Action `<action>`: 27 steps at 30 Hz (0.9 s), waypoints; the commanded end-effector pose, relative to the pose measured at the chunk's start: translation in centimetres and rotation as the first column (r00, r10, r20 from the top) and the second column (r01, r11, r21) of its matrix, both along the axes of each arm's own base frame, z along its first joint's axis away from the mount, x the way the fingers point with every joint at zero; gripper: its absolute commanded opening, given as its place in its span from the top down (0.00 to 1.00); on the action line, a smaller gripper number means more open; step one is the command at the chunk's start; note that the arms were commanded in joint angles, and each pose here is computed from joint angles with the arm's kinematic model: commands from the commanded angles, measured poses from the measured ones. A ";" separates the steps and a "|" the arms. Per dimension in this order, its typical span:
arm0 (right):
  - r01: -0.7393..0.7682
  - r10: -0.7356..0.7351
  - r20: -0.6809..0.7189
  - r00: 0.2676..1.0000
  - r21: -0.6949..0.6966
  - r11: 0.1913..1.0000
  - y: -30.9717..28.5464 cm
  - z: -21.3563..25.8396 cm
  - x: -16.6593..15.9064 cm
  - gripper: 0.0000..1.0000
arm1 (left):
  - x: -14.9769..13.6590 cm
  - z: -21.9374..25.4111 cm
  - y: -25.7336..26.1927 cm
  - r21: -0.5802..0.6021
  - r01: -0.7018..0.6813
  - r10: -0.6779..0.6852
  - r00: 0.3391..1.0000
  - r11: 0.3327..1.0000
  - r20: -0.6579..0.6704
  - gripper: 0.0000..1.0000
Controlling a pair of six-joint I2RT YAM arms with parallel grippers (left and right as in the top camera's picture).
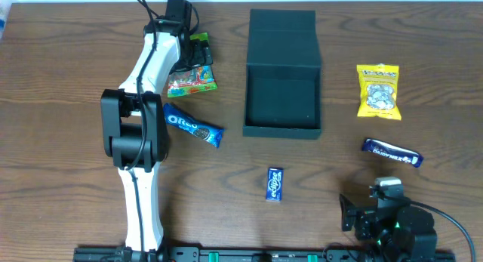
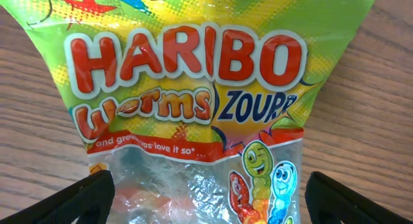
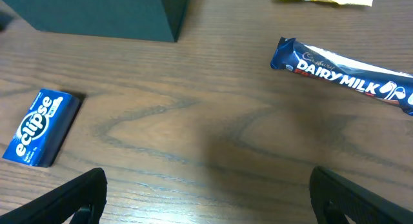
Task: Pack container
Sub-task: 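Lift the Haribo bag with the left gripper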
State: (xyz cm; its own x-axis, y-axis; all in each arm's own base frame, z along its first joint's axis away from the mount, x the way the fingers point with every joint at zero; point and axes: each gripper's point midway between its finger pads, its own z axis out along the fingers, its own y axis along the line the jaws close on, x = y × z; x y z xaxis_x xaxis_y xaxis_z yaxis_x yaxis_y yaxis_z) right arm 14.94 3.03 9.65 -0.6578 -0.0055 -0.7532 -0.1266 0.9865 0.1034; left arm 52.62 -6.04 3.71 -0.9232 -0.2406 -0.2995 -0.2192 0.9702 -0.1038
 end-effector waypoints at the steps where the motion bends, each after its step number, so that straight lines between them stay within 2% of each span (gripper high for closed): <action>1: 0.018 -0.018 -0.008 1.000 0.003 1.000 -0.2 -0.3 -0.1 0.01 | 0.1 -0.5 0.2 0.044 -0.018 0.018 1.000 0.999 -0.004 0.04; 5: 0.018 -0.018 -0.008 1.000 0.003 1.000 -0.2 -0.3 -0.1 0.01 | -0.1 -0.7 0.3 0.097 -0.030 0.031 1.000 0.995 -0.005 0.04; 11: 0.018 -0.018 -0.008 1.000 0.003 1.000 -0.2 -0.3 -0.1 0.01 | 0.0 -0.9 -0.3 0.098 -0.020 0.020 1.000 0.995 -0.002 0.04; 21: 0.018 -0.018 -0.008 1.000 0.003 1.000 -0.2 -0.3 -0.1 0.01 | -1.1 -4.2 -0.2 0.110 -0.018 0.027 0.996 0.994 -0.083 0.04; 27: 0.018 -0.018 -0.008 1.000 0.003 1.000 -0.2 -0.3 -0.1 0.01 | -0.9 -4.2 -0.2 0.109 -0.018 0.026 0.997 0.994 -0.076 0.04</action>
State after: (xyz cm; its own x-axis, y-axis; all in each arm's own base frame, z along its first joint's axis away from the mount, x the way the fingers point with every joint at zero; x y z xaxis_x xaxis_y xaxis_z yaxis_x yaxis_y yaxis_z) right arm 14.94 3.02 9.65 -0.6578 -0.0055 -0.7532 -0.1264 0.9866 0.1032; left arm 51.91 -6.68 1.19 -0.9348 -0.2201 -0.2789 -0.2275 0.9738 -0.0061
